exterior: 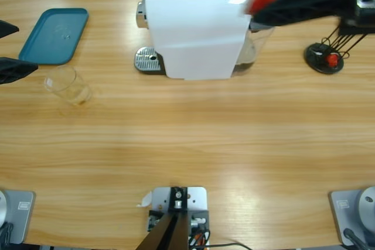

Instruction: Pour coffee

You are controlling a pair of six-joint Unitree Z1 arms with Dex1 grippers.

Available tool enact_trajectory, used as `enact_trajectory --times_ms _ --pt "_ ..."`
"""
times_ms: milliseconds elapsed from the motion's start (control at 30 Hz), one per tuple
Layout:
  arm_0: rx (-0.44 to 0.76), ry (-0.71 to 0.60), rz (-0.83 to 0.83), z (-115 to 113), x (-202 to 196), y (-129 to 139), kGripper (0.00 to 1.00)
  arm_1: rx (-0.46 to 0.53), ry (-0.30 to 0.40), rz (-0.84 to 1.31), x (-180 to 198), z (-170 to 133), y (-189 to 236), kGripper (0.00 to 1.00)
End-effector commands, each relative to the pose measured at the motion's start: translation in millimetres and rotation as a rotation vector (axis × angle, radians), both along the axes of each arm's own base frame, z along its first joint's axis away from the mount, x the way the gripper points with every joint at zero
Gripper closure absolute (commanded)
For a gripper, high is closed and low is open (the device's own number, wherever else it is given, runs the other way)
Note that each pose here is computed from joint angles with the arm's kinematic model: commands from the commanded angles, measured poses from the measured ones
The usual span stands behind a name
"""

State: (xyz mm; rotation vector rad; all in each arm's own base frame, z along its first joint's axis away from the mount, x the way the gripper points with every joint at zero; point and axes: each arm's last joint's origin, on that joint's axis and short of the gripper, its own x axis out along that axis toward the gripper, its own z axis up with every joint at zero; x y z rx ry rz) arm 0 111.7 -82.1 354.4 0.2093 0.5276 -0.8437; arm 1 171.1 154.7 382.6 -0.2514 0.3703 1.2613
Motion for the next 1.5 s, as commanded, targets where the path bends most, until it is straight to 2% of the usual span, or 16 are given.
enact_trajectory --times_ms 33,167,333,633,1133,1400,1433,1467,1500 --pt "-0.007 0.046 0.010 -8 -1 1 0.013 -0.057 0.101 0.184 60 -10 83 1.000" --pt "-0.009 0.048 0.012 -10 -4 2 0.013 -0.113 0.061 0.129 78 -20 94 1.000" --pt "-0.017 0.044 0.014 -7 -4 2 0.013 -0.212 -0.068 0.111 93 -33 103 1.000" --pt "-0.009 0.078 0.021 -12 3 -1 0.013 -0.267 -0.181 0.070 122 -35 119 1.000" --pt "-0.006 0.098 0.018 -17 5 -3 0.013 -0.337 -0.194 0.006 140 -53 118 1.000" --pt "-0.010 0.105 0.008 -17 6 -4 0.012 -0.356 -0.216 -0.036 144 -51 114 1.000" --pt "-0.010 0.104 0.008 -17 5 -4 0.012 -0.350 -0.214 -0.029 144 -51 115 0.972" --pt "-0.010 0.105 0.008 -17 5 -4 0.013 -0.346 -0.211 -0.023 144 -51 115 0.825" --pt "-0.010 0.105 0.008 -18 5 -4 0.012 -0.343 -0.210 -0.019 143 -51 115 0.736"
